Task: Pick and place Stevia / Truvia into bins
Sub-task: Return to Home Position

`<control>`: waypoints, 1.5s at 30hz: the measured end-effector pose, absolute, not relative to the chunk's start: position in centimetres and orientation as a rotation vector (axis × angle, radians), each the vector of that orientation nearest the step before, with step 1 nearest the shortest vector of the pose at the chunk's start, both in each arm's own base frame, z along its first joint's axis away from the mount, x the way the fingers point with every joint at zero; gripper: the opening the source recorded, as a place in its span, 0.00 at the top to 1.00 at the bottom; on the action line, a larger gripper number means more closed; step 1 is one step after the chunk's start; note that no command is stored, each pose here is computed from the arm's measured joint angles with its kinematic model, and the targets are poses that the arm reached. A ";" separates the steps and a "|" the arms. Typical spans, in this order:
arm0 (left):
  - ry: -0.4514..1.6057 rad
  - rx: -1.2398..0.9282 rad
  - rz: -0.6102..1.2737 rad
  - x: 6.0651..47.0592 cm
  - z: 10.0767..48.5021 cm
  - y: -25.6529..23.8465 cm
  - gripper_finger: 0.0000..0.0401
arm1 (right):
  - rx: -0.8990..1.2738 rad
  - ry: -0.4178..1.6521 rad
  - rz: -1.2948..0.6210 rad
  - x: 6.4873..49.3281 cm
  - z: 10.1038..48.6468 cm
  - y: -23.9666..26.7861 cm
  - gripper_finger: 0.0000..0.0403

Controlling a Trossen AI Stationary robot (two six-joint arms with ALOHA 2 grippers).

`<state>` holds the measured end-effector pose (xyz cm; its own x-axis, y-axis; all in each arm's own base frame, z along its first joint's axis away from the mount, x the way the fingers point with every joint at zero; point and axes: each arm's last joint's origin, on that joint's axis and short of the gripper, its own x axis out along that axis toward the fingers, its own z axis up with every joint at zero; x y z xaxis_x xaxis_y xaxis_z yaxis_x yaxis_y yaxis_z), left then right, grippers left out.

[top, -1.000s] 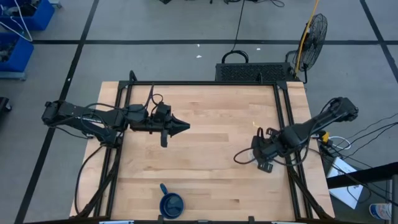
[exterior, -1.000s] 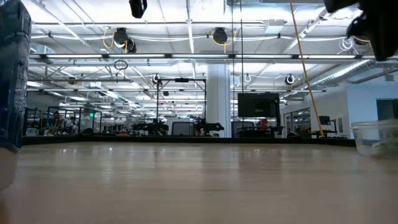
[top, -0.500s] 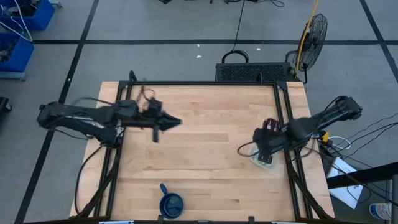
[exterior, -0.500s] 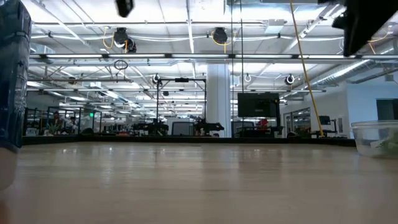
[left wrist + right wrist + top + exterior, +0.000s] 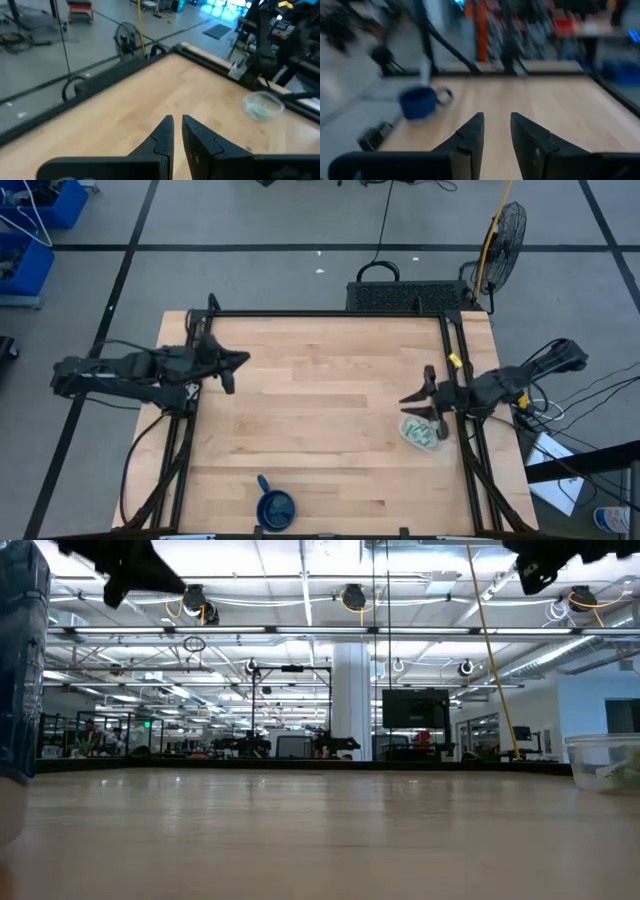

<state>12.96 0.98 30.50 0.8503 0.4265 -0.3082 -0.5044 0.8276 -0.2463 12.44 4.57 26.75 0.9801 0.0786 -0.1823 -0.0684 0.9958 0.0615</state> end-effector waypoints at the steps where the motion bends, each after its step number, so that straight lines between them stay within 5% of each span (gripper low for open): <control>1: 0.253 -0.337 0.491 13.0 29.6 1.0 0.90 | 0.052 0.125 0.107 12.2 25.8 4.6 0.78; 11: 0.151 -0.457 0.487 12.8 22.0 1.7 0.90 | 0.160 -0.218 0.126 9.7 19.4 3.3 0.78; 22: -0.049 -0.613 0.482 11.6 16.1 2.3 0.90 | 0.109 -0.133 -0.044 9.0 18.2 2.5 0.78; 28: -0.005 -0.578 0.498 11.6 15.5 2.3 0.90 | 0.137 -0.089 -0.221 9.1 17.7 2.0 0.78; 45: 0.059 -0.348 0.494 11.6 15.5 2.3 0.90 | 0.188 -0.110 -0.236 9.0 17.8 2.0 0.78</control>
<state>11.60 2.28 15.48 0.8799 0.4545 -0.1385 -0.4743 0.8228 -0.3132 9.03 1.98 17.85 0.9664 -0.2421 0.0859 0.2217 0.9549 0.1975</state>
